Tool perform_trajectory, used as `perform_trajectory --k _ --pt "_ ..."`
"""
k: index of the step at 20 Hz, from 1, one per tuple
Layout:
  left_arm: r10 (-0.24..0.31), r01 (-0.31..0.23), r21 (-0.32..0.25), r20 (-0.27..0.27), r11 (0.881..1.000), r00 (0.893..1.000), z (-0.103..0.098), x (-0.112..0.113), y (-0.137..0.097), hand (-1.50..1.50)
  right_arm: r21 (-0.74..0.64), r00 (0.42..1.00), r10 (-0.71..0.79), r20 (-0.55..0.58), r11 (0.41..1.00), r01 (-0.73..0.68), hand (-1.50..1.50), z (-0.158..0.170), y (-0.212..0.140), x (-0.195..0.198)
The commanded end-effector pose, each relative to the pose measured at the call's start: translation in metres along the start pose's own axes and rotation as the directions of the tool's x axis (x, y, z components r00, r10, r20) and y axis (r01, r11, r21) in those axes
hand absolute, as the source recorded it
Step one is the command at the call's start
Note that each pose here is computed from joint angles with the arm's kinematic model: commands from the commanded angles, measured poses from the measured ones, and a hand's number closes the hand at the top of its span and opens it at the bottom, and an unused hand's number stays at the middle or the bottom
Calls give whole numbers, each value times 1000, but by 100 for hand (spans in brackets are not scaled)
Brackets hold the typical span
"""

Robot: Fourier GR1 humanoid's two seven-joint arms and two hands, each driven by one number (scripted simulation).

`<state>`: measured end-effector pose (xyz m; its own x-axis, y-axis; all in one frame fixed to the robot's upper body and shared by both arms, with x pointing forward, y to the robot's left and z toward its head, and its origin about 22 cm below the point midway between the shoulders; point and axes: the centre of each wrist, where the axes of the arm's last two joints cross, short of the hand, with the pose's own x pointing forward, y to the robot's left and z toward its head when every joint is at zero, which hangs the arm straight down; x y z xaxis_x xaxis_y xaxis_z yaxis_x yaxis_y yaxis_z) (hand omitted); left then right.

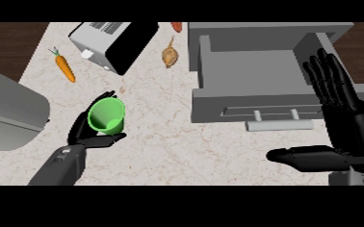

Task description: Pick up the cup, place it into the drawer and close the drawer

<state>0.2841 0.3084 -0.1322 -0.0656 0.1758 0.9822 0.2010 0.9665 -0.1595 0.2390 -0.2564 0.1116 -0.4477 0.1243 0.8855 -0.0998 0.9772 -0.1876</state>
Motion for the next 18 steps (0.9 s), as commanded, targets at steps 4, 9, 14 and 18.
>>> perform_trajectory --k 4,9,14,18 --pt "229 -212 -168 90 963 969 -16 -1 -18 150 29 1000 13 -11 1000 -13 -150 1 -4 2" --pt "330 -303 -197 119 932 937 -1 -9 -19 150 7 1000 5 -16 1000 -5 -150 10 5 -15" --pt "163 -218 148 316 965 935 -3 13 15 150 -15 999 30 -15 999 -31 -150 11 -9 -4" --pt "98 -205 253 379 946 920 8 -2 1 150 -18 1000 19 -4 1000 -19 -150 -8 -2 2"
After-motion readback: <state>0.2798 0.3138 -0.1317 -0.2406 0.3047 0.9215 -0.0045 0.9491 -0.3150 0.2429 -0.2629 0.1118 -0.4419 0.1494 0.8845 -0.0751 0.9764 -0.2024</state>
